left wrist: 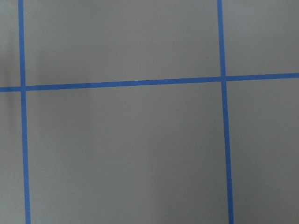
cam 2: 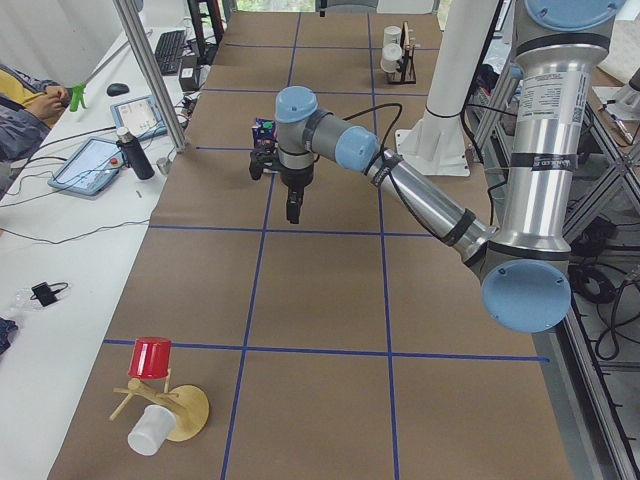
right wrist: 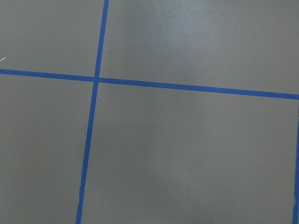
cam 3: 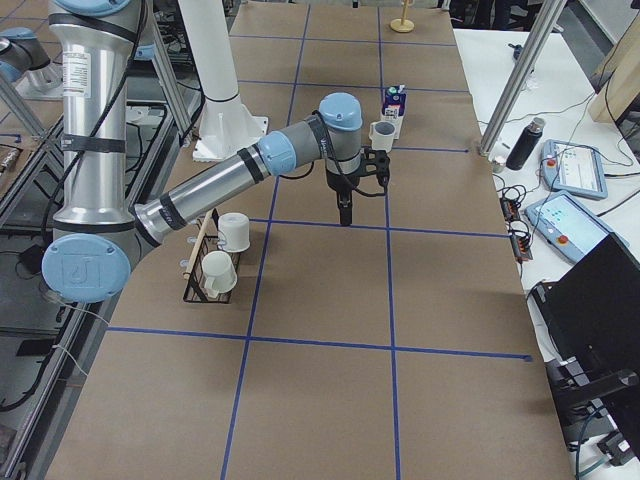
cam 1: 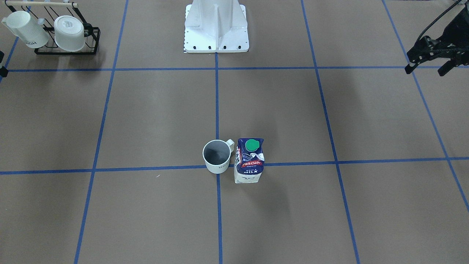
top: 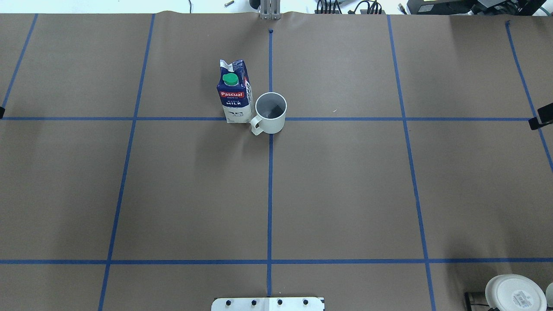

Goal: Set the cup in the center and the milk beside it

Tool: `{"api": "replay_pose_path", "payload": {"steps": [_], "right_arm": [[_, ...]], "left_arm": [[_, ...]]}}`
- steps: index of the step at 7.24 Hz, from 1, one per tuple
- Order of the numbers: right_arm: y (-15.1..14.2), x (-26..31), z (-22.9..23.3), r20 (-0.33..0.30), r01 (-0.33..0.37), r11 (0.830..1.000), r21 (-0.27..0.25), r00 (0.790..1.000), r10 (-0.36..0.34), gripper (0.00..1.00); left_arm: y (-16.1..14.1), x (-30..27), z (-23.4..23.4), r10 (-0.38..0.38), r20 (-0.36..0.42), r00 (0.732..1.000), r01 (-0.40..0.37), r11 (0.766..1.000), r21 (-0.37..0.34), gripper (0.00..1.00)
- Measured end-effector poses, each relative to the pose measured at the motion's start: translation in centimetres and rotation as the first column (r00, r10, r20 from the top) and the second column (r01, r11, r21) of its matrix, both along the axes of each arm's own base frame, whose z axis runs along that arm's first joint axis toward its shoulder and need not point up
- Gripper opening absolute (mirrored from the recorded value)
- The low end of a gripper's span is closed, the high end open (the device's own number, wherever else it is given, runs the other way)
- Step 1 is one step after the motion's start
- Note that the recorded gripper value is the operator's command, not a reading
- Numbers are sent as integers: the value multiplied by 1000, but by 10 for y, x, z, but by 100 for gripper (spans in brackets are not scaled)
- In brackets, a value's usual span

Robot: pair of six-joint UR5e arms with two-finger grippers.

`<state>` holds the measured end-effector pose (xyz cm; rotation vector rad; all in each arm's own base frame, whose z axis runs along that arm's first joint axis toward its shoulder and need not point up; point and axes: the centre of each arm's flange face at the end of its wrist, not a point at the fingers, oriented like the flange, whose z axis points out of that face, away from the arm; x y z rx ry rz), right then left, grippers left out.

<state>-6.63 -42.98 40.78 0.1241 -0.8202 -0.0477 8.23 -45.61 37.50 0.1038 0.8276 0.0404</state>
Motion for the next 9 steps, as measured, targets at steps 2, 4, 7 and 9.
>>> {"api": "replay_pose_path", "payload": {"steps": [2,4,7,9], "right_arm": [[-1,-2,0,-1,4,1000,0,1000,-4,100],[-1,-3,1,-1,6,1000,-1,1000,-6,100],[-1,-3,1,-1,6,1000,-1,1000,-6,100],[-1,-3,0,-1,6,1000,0,1000,-6,100]], "left_arm": [[2,0,-4,1,-3,1000,-1,1000,9,98],[2,0,-6,2,-4,1000,-2,1000,13,98],[1,0,-6,2,-4,1000,-2,1000,17,98],[1,0,-5,0,-4,1000,0,1000,15,98]]}}
